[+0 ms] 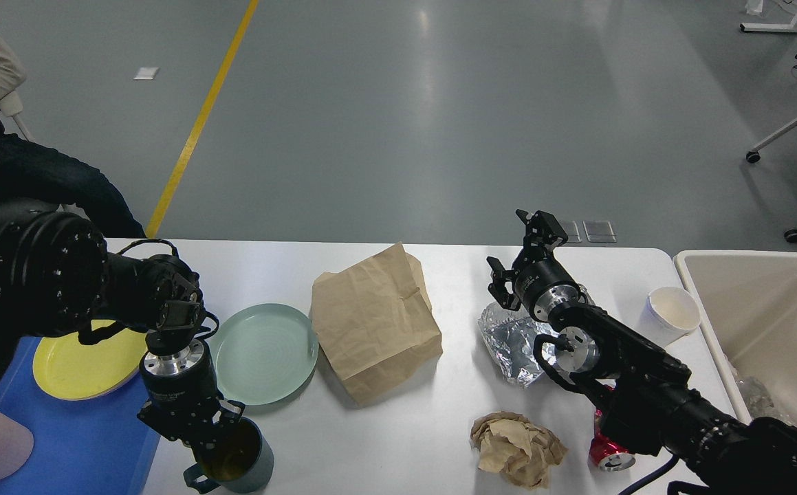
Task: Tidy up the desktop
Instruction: 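Close the left gripper on the dark green mug and lift it, then carry the mug onto the blue tray and open the left gripper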
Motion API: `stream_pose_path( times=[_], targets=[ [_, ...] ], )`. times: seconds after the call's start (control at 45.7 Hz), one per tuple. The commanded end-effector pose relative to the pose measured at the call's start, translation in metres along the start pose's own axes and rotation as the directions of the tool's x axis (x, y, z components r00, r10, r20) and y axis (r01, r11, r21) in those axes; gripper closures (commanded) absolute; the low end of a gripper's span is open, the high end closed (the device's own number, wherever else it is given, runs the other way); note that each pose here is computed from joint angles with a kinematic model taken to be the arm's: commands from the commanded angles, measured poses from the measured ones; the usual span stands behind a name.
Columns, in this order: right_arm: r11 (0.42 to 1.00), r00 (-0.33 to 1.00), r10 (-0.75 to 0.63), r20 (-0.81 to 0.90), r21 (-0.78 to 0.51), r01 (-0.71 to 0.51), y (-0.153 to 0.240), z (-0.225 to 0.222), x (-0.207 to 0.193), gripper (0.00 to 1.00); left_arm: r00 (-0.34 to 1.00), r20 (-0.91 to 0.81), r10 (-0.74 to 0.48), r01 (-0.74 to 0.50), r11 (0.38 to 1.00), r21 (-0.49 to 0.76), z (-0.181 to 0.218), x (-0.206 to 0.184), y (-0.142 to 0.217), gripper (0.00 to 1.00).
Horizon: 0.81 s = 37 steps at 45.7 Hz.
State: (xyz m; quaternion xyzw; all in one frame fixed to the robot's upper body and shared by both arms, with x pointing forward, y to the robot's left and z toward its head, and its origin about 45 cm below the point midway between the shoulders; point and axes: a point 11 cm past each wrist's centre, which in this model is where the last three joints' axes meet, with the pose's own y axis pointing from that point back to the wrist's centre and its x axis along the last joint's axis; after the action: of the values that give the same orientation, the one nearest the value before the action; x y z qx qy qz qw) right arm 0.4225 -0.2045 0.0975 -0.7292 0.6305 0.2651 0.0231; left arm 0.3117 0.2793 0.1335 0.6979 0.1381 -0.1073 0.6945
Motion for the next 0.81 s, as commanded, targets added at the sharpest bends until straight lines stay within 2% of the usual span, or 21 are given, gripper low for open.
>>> stream_pose_path(
  times=[0.0, 0.088, 0.284, 0.394, 0.438, 0.613, 0.788],
  targets=[
    [1.000, 1.000, 0.001, 0.000, -0.001, -0.001, 0.000, 0.000, 0.000, 0.00, 1.000, -0.009, -0.028, 0.028, 0.999, -0.018, 0.004, -0.002, 0.006, 1.00],
    [1.000, 1.000, 0.000, 0.000, 0.000, 0.000, 0.000, 0.000, 0.000, 0.00, 0.999, -0.015, -0.032, 0.032, 0.999, -0.026, 0.005, -0.001, 0.014, 1.00],
    [1.000, 1.000, 0.001, 0.000, -0.001, -0.001, 0.000, 0.000, 0.000, 0.00, 0.996, -0.033, 0.081, -0.082, 0.996, -0.036, -0.001, 0.013, 0.068, 1.00],
    [1.000, 1.000, 0.001, 0.000, -0.001, -0.001, 0.000, 0.000, 0.000, 0.00, 0.985, -0.096, 0.142, -0.148, 0.988, -0.054, -0.026, 0.016, 0.095, 1.00],
    [1.000, 1.000, 0.000, 0.000, 0.000, 0.000, 0.000, 0.000, 0.000, 0.00, 0.974, -0.161, 0.161, -0.173, 0.983, -0.060, -0.052, 0.014, 0.103, 1.00],
    [1.000, 1.000, 0.000, 0.000, 0.000, 0.000, 0.000, 0.000, 0.000, 0.00, 0.935, -0.309, 0.176, -0.207, 0.976, -0.069, -0.116, 0.001, 0.105, 1.00],
    [1.000, 1.000, 0.000, 0.000, 0.000, 0.000, 0.000, 0.000, 0.000, 0.00, 0.913, -0.393, 0.111, -0.151, 0.986, -0.071, -0.152, -0.016, 0.069, 1.00]
  ],
)
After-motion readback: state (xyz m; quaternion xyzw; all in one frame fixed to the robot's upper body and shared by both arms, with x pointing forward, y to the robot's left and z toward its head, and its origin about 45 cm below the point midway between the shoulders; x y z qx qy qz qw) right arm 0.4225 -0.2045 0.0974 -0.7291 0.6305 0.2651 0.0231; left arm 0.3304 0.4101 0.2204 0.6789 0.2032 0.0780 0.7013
